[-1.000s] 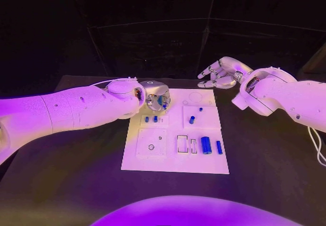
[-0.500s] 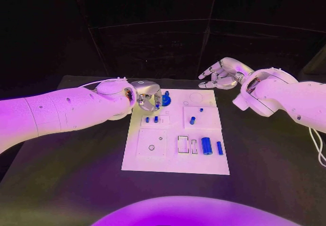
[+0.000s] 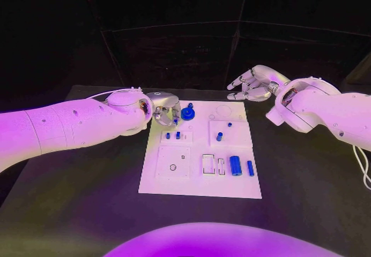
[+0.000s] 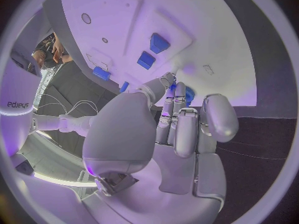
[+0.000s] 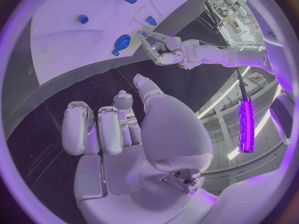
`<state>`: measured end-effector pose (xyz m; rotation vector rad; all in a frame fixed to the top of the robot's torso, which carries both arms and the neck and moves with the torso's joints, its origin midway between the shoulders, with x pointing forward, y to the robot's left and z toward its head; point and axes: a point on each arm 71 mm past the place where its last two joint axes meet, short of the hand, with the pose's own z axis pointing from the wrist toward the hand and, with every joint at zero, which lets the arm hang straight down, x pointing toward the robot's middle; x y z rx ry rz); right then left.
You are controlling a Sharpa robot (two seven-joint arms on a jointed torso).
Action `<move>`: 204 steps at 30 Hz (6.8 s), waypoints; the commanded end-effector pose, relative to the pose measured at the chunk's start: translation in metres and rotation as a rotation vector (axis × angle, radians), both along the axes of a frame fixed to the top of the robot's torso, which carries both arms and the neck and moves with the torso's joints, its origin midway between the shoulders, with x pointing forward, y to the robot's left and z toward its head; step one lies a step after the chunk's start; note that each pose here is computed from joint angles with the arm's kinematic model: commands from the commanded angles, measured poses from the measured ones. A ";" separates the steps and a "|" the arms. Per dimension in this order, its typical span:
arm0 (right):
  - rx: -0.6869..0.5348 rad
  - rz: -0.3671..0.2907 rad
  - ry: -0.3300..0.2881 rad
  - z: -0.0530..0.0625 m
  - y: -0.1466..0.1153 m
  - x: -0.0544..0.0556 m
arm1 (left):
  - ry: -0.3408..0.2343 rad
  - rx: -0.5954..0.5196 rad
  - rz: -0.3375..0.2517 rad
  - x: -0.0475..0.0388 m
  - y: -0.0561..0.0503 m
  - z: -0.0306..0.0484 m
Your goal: Assemble the parts on the task board
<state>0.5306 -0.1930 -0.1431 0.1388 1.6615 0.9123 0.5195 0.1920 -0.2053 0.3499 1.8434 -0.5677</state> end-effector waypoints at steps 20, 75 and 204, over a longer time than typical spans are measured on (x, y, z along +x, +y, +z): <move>0.005 0.011 -0.003 0.001 0.002 0.000 | 0.047 0.026 -0.004 0.0023 -0.002 -0.0047; -0.014 -0.012 -0.010 0.001 -0.005 0.003 | 0.032 0.012 0.039 0.0003 0.013 -0.0025; -0.357 0.146 -0.276 -0.036 0.043 -0.070 | 0.430 -1.363 0.308 -0.0229 0.071 0.0355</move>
